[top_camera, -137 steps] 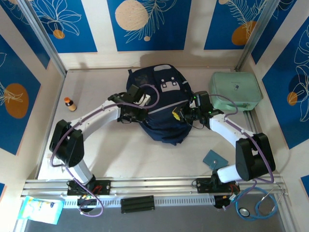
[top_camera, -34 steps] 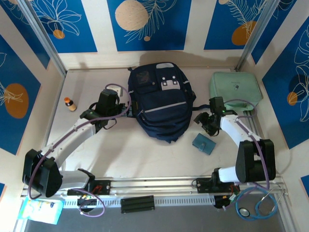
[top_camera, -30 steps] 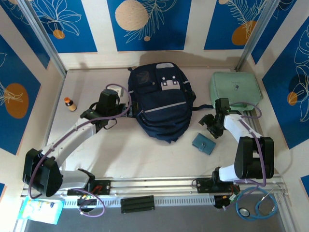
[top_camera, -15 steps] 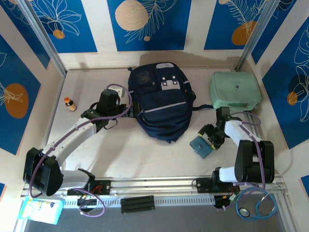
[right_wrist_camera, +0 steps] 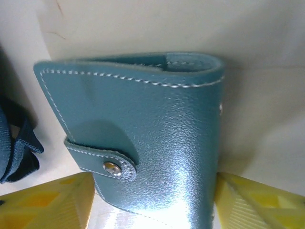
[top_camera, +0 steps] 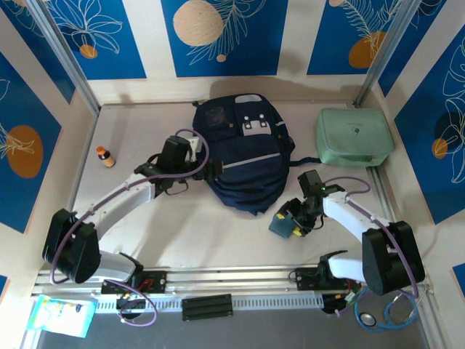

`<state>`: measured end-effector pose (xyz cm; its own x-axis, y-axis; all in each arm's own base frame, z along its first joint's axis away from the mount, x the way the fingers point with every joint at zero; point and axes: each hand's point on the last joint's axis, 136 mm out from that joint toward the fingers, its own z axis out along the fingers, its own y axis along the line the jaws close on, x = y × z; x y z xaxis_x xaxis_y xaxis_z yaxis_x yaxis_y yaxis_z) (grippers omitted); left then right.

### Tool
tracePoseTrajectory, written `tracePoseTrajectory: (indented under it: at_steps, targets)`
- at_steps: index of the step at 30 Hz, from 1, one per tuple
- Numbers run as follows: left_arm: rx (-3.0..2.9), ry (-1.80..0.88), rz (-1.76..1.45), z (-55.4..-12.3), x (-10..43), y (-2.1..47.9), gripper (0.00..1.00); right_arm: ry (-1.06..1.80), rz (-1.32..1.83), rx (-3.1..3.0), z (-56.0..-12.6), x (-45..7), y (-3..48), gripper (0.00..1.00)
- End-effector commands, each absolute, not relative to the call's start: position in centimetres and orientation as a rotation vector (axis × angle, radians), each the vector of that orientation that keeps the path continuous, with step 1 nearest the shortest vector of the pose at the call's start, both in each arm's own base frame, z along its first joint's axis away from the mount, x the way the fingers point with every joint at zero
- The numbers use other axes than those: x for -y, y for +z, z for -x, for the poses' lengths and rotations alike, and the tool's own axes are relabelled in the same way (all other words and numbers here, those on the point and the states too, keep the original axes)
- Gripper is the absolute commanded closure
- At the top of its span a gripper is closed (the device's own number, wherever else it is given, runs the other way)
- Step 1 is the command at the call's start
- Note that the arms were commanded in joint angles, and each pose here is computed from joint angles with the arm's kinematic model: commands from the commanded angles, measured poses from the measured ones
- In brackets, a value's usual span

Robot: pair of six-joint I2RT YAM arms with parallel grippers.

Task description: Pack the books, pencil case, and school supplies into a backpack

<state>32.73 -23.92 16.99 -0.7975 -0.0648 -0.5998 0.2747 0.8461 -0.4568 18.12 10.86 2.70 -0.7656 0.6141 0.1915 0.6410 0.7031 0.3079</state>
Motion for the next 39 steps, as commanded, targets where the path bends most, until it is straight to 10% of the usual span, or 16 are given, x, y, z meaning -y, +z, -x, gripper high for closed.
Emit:
tracePoseTrajectory:
  at_steps: [1, 39]
  targets:
    - [-2.372, -0.865, -0.217, -31.8, 28.1, 18.3, 0.01, -0.463, 1.033, 2.853, -17.5, -10.7, 2.3, 0.39]
    - [-2.446, -0.876, -0.417, -29.6, 35.6, 16.6, 0.00, -0.456, 1.083, 2.984, -18.5, -8.1, 1.7, 0.71]
